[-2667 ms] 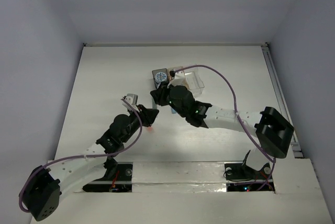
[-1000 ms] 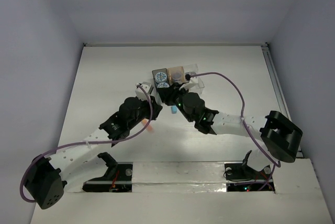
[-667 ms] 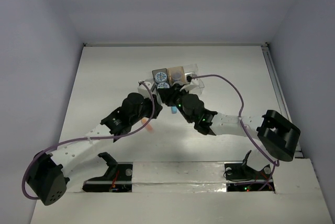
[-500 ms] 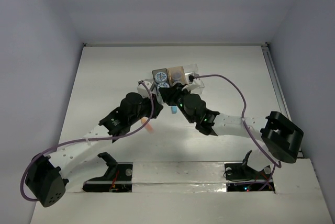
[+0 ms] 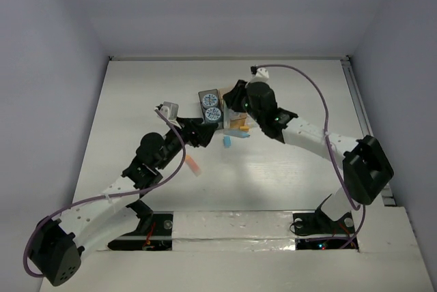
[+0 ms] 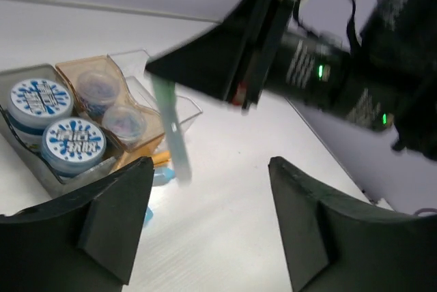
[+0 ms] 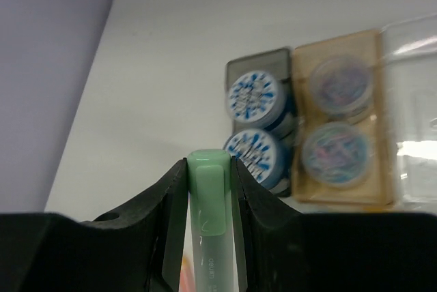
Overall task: Sort the stationery into containers
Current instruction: Place the pen in the storage box.
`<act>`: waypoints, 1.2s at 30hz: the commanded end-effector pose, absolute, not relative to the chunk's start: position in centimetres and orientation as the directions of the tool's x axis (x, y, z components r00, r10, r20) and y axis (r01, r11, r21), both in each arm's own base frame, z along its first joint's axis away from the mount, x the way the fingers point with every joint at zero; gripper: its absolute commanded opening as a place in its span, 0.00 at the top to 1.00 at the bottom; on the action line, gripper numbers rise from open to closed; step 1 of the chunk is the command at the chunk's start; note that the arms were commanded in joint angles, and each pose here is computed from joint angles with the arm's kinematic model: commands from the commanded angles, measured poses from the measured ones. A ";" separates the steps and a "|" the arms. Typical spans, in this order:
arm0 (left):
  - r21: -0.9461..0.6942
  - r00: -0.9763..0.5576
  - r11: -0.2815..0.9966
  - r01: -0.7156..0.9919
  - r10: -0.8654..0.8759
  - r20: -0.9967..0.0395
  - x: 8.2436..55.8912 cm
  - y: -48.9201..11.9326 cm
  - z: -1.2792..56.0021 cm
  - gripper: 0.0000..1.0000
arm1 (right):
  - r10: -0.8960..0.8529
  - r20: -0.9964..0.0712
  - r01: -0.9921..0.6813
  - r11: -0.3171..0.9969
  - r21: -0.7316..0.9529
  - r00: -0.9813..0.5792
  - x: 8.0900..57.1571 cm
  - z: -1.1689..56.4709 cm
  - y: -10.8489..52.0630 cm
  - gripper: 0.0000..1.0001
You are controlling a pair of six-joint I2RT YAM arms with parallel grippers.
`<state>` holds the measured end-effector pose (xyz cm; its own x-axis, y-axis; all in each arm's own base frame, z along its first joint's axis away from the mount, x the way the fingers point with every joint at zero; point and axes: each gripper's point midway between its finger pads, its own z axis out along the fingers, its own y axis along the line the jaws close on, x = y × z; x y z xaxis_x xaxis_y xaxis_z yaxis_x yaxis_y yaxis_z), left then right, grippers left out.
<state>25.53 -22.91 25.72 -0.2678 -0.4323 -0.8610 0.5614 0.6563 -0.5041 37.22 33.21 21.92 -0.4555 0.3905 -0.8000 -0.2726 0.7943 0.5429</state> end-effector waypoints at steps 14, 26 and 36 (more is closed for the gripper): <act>-0.497 -0.245 0.714 0.492 -0.434 -0.867 24.3 -19.9 21.3 0.21 | 0.053 -0.916 -0.222 0.963 0.152 -0.399 48.0 20.4 21.7 1.00; -0.464 -0.220 0.767 0.443 -0.409 -0.886 24.6 -18.5 19.7 0.21 | -0.020 -0.866 -0.229 0.967 0.109 -0.499 51.3 15.0 22.7 1.00; -0.468 -0.233 0.785 0.407 -0.406 -0.884 25.2 -18.3 18.8 0.22 | 0.031 -0.857 -0.228 0.958 0.172 -0.515 50.2 15.5 23.0 0.16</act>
